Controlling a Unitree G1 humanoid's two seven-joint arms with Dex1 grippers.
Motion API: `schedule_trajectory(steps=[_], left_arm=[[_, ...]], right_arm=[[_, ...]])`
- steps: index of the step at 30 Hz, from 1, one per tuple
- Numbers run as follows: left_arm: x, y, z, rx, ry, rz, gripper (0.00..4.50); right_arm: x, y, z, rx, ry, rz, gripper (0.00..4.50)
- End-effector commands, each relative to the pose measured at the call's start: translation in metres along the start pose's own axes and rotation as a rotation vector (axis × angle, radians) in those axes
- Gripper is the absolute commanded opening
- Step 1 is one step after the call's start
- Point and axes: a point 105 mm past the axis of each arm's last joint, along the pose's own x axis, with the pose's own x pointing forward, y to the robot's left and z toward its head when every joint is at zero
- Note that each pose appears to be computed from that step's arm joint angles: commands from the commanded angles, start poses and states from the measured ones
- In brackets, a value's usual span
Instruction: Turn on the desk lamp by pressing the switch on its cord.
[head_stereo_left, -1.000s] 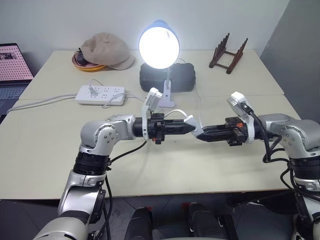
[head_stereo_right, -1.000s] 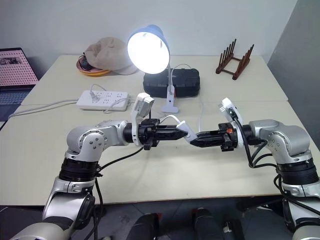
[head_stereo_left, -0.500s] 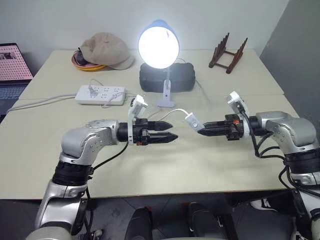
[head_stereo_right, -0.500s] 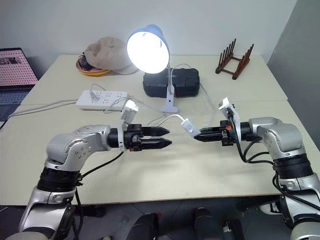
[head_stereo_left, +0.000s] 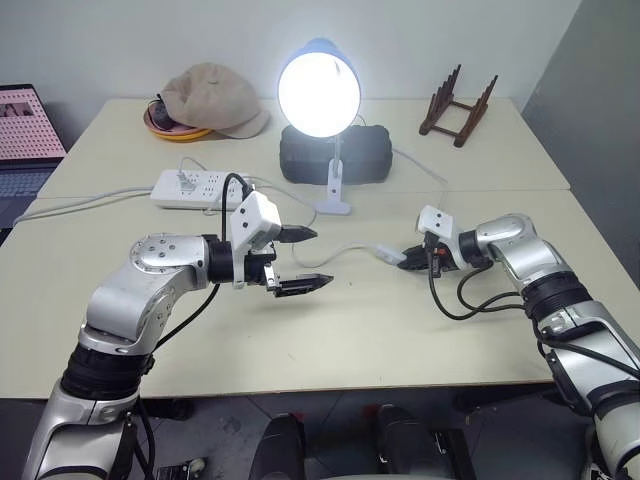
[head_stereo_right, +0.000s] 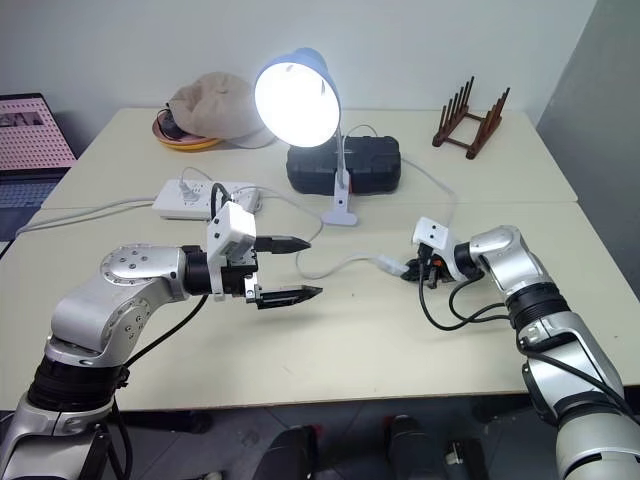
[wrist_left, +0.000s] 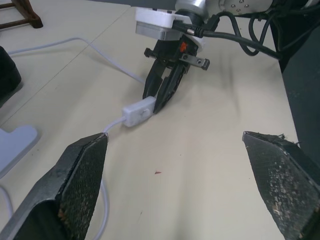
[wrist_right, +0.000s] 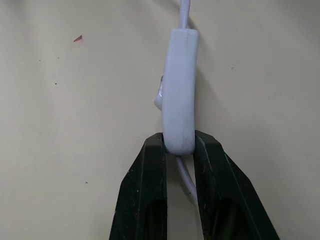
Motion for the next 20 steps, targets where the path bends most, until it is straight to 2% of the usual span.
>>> schedule_trajectory(steps=[1,8,12,15,20], left_arm=[[-0.004,0.001,0.006,0.049,-0.003,0.010,4.50],[-0.010,0.011,0.002,0.040,0.033,0.019,4.50],[-0.014,0.016,0.005,0.044,0.044,0.012,4.50],[-0.018,0.022,0.006,0.062,0.068,0.018,4.50],[-0.020,0.029,0.007,0.071,0.091,0.014,4.50]], right_arm=[[-0.013,-0.003,0.006,-0.021,-0.038,0.000,1.72],[-0.053,0.007,0.013,-0.027,-0.105,-0.058,3.49],[-0.080,0.023,0.016,0.014,-0.141,-0.084,4.47],[-0.097,0.040,0.021,0.099,-0.208,-0.108,4.47],[-0.102,0.053,0.021,0.150,-0.251,-0.183,4.47]])
